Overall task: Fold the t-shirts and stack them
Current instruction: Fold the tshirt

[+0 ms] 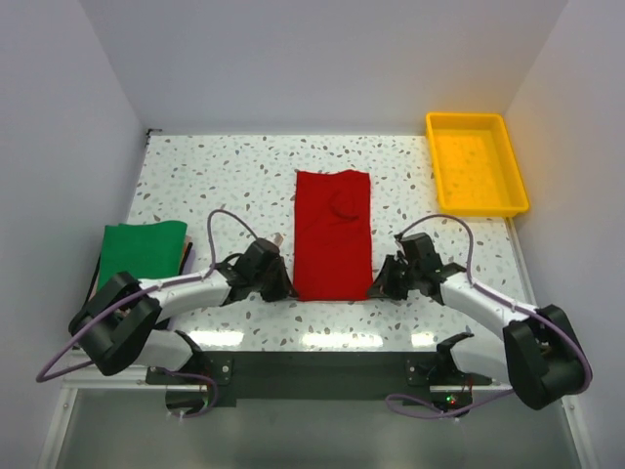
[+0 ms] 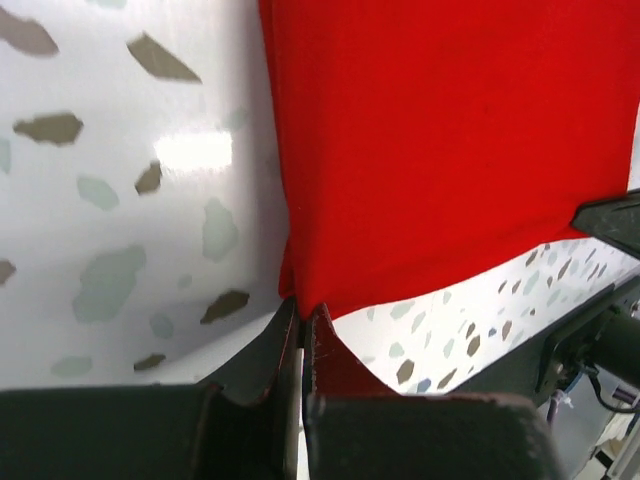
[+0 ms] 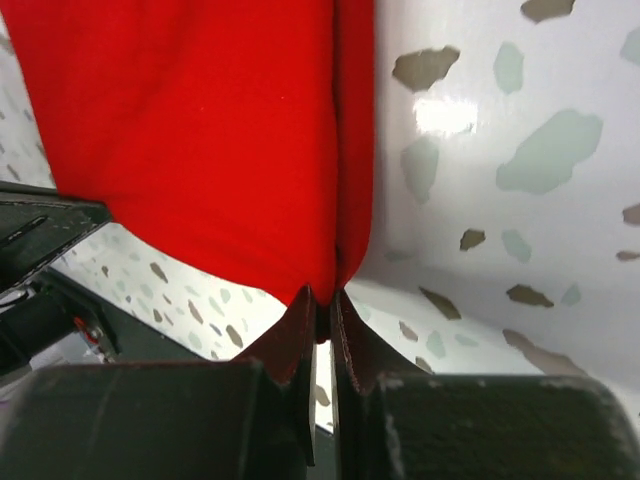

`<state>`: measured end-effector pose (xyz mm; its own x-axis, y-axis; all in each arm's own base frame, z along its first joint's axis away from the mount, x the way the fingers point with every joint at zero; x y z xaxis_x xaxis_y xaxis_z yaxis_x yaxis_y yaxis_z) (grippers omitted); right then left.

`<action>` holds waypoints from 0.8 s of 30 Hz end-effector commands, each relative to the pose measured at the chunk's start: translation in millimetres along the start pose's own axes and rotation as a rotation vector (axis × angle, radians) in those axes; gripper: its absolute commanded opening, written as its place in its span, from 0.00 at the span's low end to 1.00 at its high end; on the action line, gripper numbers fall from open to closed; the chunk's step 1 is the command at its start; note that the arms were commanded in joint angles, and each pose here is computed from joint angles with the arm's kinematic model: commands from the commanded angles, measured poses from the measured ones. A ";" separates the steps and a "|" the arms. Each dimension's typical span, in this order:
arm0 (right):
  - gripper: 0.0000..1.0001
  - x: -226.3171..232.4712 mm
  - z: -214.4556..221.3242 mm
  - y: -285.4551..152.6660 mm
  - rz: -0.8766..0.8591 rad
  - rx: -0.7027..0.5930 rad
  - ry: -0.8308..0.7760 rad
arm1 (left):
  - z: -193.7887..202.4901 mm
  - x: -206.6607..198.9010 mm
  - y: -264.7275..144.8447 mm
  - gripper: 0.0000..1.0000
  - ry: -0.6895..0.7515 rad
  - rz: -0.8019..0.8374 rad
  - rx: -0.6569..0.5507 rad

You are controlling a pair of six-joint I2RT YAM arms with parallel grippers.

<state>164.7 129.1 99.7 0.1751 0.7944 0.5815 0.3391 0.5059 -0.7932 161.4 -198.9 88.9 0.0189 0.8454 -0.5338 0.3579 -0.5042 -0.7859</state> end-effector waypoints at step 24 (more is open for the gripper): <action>0.00 25.5 17.5 -106.0 -0.087 -0.202 -0.111 | 5.8 -59.7 -86.2 0.00 0.108 0.043 -0.184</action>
<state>102.4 104.1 173.7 0.0479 0.7454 0.6649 0.4667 0.5718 -0.6747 107.8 -203.0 163.6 0.1362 0.8045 -0.5781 0.4418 -0.5717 -0.6914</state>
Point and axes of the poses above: each gripper's point midway between its finger pads, its own y axis out along the fingers, its own x axis along the line the jaws close on, z = x × y, the point moved 9 cm from there along -y, back along the fingers, and after that the axes turned 3 degrees about y, right-handed, at the moved point
